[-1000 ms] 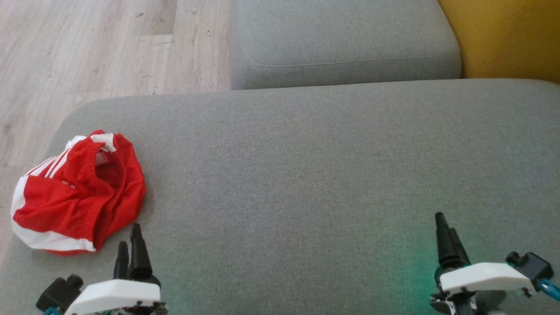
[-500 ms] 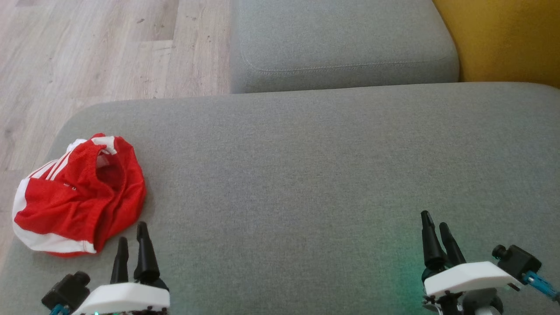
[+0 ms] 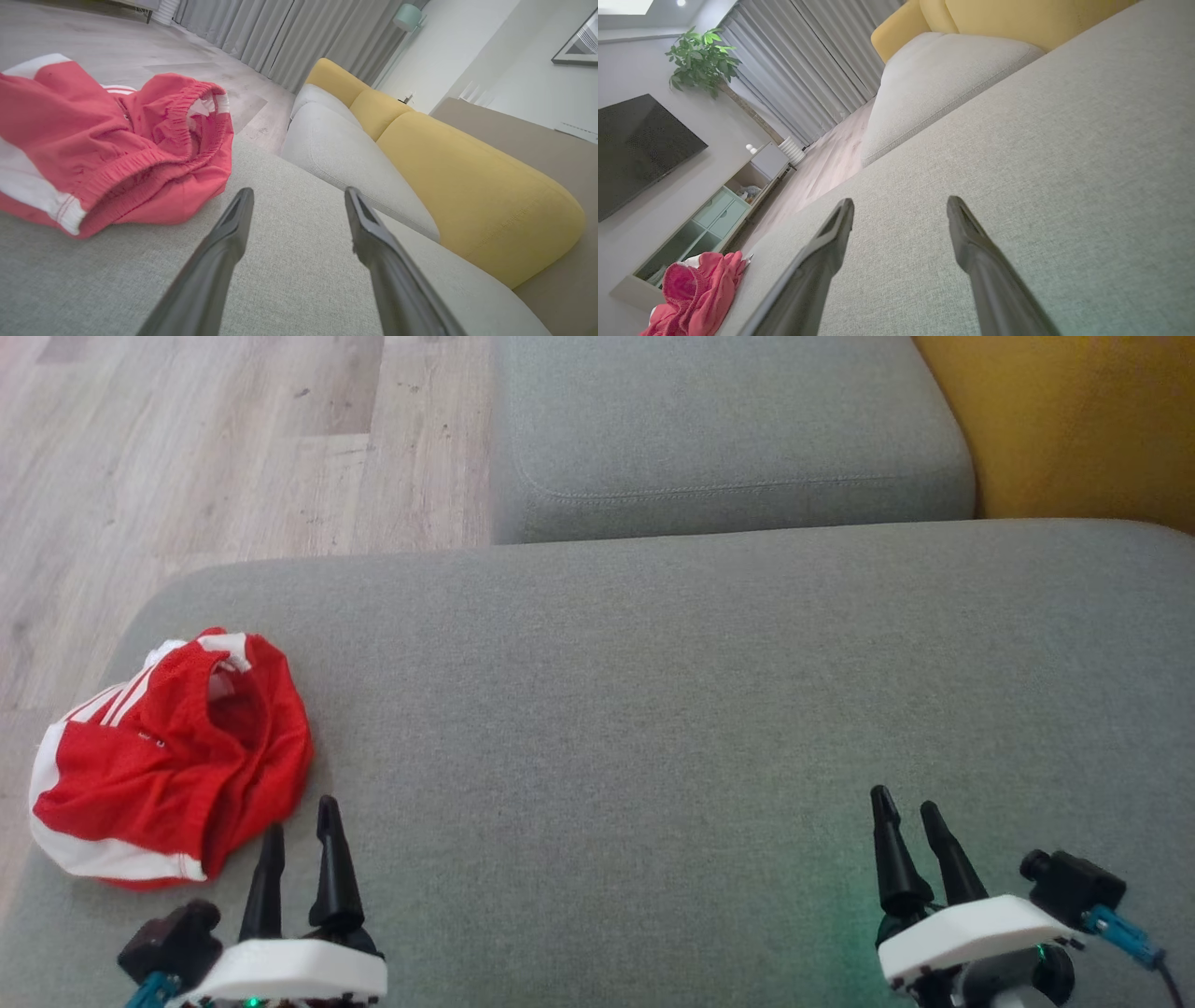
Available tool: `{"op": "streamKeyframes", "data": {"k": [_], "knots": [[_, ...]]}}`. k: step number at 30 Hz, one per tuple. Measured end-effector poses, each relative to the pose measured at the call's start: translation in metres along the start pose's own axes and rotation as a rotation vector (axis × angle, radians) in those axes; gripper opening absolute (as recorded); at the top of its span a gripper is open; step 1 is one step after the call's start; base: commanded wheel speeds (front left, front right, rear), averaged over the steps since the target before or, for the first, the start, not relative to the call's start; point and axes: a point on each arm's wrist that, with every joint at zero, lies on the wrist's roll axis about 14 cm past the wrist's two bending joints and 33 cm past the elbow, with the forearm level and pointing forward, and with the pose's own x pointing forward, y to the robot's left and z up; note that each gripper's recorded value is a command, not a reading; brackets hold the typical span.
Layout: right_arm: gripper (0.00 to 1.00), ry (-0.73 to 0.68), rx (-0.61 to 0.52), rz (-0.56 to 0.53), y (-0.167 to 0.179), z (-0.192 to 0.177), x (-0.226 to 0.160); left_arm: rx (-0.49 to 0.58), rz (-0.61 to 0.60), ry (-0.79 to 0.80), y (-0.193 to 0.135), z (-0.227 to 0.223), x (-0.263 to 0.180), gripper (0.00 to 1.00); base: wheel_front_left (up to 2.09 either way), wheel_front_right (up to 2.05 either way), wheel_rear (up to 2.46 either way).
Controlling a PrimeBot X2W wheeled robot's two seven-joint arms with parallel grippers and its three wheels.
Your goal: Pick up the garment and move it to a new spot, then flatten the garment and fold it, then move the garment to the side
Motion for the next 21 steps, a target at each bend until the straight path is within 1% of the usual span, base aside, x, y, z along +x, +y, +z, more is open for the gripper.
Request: {"op": "streamKeyframes", "data": {"k": [9, 19, 21], "knots": [[1.0, -0.017, -0.111, 0.032, 0.008, 0.002, -0.001, 0.117, -0.045, -0.016, -0.012, 0.001, -0.002, 1.0, 0.0, 0.0, 0.0], [1.0, -0.03, -0.239, 0.074, 0.018, 0.001, -0.004, 0.246, -0.072, -0.021, -0.016, -0.003, -0.008, 1.0, 0.0, 0.0, 0.0], [1.0, -0.028, -0.253, 0.079, 0.019, 0.001, -0.004, 0.258, -0.074, -0.02, -0.016, -0.003, -0.008, 1.0, 0.0, 0.0, 0.0]]}}
